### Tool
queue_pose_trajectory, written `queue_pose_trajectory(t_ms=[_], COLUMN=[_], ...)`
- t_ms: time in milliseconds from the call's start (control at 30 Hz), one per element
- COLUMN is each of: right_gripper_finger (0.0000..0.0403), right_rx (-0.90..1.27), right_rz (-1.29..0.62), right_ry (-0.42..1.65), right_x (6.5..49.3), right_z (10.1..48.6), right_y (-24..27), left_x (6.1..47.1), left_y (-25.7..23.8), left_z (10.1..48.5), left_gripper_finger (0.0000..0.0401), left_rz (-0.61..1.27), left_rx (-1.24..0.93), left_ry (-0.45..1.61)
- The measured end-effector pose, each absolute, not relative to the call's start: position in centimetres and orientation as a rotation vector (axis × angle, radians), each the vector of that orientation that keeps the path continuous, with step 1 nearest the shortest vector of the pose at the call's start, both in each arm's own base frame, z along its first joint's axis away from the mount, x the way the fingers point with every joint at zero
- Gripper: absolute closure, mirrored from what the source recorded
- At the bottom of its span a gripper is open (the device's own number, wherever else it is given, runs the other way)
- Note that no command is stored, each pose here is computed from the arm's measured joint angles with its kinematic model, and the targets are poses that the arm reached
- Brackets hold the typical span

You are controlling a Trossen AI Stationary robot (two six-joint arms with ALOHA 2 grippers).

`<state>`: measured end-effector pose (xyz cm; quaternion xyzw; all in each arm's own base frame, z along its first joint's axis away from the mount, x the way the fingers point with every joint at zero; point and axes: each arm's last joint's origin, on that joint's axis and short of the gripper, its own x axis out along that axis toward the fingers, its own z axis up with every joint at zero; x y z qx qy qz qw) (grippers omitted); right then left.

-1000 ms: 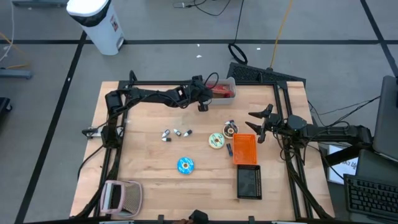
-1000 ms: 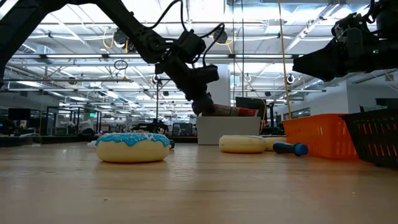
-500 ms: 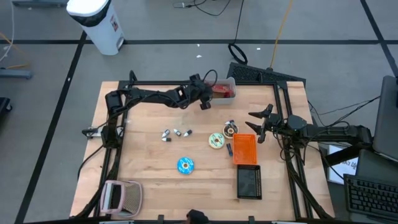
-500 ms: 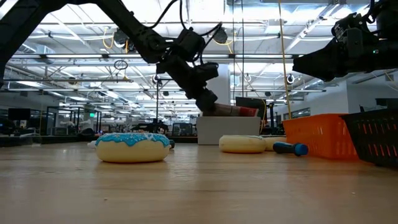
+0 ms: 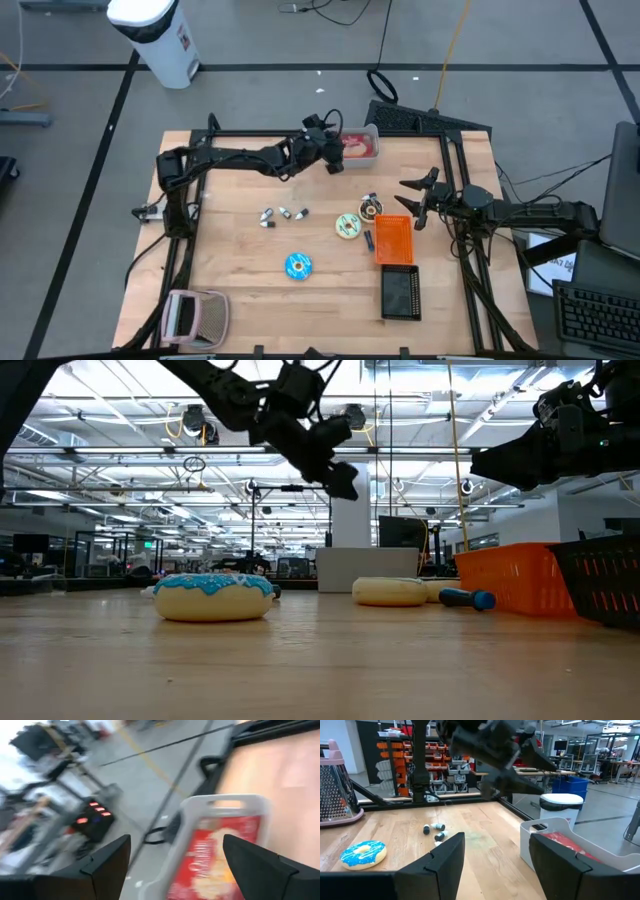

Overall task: Pick & Place Food Item
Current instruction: Stack the popcorn bag into the gray bin, then put the black food coloring bottle into the orange bin

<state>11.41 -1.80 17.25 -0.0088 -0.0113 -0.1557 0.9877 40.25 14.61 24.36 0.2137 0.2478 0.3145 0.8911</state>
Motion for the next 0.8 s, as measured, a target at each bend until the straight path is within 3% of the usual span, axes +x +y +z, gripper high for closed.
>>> queue_pose_trajectory(t_ms=[167, 467, 633, 800], right_gripper_finger=[0.0193, 0.0193, 0.0193, 0.0193], right_rx=[-0.018, -0.018, -0.017, -0.018], right_rz=[-0.313, -0.313, -0.313, -0.313], right_ry=[-0.023, -0.023, -0.023, -0.023], right_x=[11.4, 11.4, 11.4, 11.4], right_z=[17.2, 17.2, 17.2, 17.2], right_y=[-1.8, -1.8, -1.8, -1.8], left_x=[39.7, 34.7, 30.7, 27.7], left_y=[13.3, 7.2, 4.5, 2.7], left_z=[26.2, 34.1, 34.9, 32.5], left_gripper_finger=[0.0095, 0.0097, 0.0094, 0.0103], left_rz=[0.575, 0.471, 0.469, 0.569], left_rx=[0.314, 0.262, 0.12, -0.145], left_ry=[0.446, 0.395, 0.574, 0.884])
